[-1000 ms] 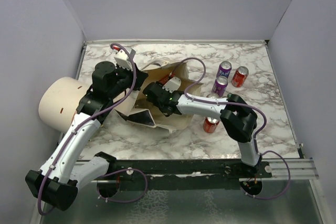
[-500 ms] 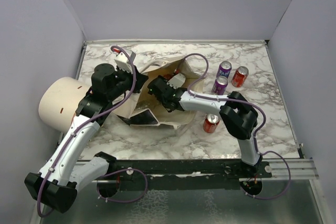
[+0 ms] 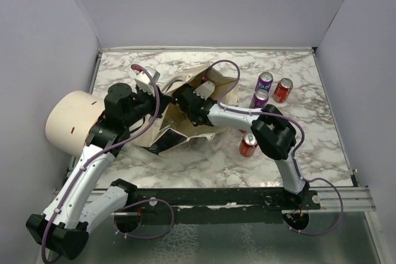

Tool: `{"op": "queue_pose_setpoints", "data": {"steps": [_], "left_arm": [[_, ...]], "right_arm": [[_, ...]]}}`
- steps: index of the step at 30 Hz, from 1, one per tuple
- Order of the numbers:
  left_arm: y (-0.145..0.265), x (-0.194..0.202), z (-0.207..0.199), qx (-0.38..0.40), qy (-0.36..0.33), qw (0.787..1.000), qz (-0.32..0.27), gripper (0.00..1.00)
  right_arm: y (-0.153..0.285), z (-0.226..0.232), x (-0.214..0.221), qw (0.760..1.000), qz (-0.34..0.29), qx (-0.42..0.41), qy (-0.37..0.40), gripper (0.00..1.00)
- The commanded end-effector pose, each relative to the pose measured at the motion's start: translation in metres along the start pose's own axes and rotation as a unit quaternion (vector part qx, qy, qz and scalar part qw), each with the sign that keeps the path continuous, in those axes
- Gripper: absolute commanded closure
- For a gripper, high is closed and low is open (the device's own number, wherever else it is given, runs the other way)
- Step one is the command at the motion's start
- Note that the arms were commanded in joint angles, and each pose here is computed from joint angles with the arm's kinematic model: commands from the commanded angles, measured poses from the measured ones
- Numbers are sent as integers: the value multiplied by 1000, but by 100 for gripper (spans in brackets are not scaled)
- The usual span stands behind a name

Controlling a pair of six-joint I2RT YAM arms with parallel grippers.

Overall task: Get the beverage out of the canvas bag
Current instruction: Take out the drink from the canvas bag.

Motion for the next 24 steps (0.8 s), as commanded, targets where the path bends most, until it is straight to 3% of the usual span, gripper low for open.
{"op": "queue_pose_setpoints", "data": {"steps": [1, 9, 15, 18, 24], "left_arm": [[12, -11, -21, 53, -24, 998, -22, 100], [14, -11, -22, 57, -24, 998, -25, 100], [11, -12, -15, 36, -21, 999, -31, 100], [9, -12, -9, 16, -21, 999, -35, 100], [7, -19, 13, -66, 0, 997, -41, 100]], "right_arm": [[-31, -7, 0, 1000, 8, 13, -26, 8], [-65, -24, 25, 997, 48, 55, 35, 12], [-80, -25, 39, 985, 76, 56, 144, 26], [-86, -27, 46, 974, 89, 47, 204, 28], [-87, -42, 60, 946, 119, 24, 302, 55]]}}
Point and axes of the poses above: each gripper's point midway between its finger pads, its own y axis back along the fingers, its own z axis along the line the jaws close on, x = y × z, the point moved 3 cm from there along y, back along the fingers, and after that the axes turned 9 degrees about y, right-handed, at the moved point
